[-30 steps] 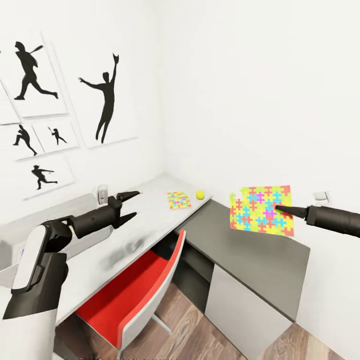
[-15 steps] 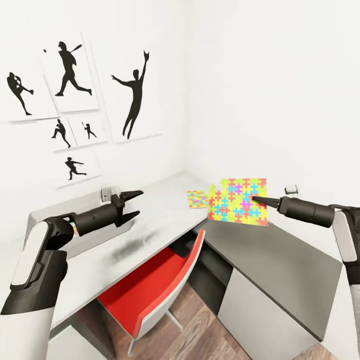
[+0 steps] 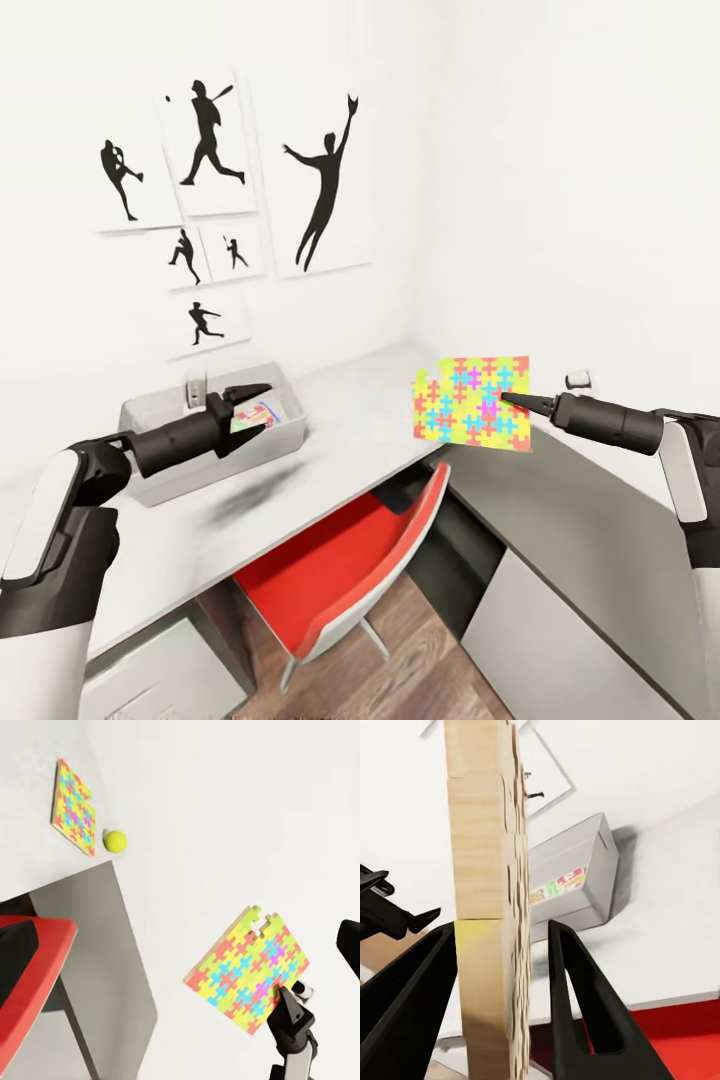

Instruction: Put all the toys in the child's room - the three board games (two on the bed and one on the table), the two jigsaw puzzles on the table, and the tennis ball on the table - inside the toy box on the table in the child's room.

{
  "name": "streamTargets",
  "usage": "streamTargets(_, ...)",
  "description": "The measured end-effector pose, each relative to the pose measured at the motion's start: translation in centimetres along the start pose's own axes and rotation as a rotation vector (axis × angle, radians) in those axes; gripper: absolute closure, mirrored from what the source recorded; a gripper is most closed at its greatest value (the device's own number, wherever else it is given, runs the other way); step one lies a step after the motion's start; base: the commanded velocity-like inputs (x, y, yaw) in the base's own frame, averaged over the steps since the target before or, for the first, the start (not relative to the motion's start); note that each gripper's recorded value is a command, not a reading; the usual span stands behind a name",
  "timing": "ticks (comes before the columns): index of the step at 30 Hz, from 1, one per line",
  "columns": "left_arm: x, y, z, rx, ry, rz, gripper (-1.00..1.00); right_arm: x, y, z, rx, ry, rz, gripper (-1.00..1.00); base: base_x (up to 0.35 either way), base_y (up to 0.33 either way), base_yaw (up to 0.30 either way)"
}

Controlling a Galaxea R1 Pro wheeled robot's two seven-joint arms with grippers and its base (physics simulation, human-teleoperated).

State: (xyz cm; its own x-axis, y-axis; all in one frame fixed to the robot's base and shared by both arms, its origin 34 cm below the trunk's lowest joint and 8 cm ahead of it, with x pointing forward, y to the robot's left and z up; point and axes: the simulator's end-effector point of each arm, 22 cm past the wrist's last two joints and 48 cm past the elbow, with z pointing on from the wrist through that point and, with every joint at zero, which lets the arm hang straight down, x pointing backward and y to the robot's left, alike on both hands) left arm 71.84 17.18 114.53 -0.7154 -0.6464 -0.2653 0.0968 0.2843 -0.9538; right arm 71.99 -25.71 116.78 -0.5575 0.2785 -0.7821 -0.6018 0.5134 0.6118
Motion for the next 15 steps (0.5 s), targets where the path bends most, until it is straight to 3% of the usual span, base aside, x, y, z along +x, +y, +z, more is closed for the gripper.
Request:
streamTargets(5, -0.5, 0.4, -0.3, -0.006, -0.01, -0.003, -1.0, 0.1, -0.2, 0.1, 0.001, 0.002, 0.004, 1.0, 0.0, 0.111, 0.265)
streamTargets(15, -1.0, 1.2, -0.7, -0.022, -0.014, 0.001, -1.0, 1.7, -0.2, 1.4, -0.01, 0.057, 0.009, 1.0, 0.0, 0.293, 0.262)
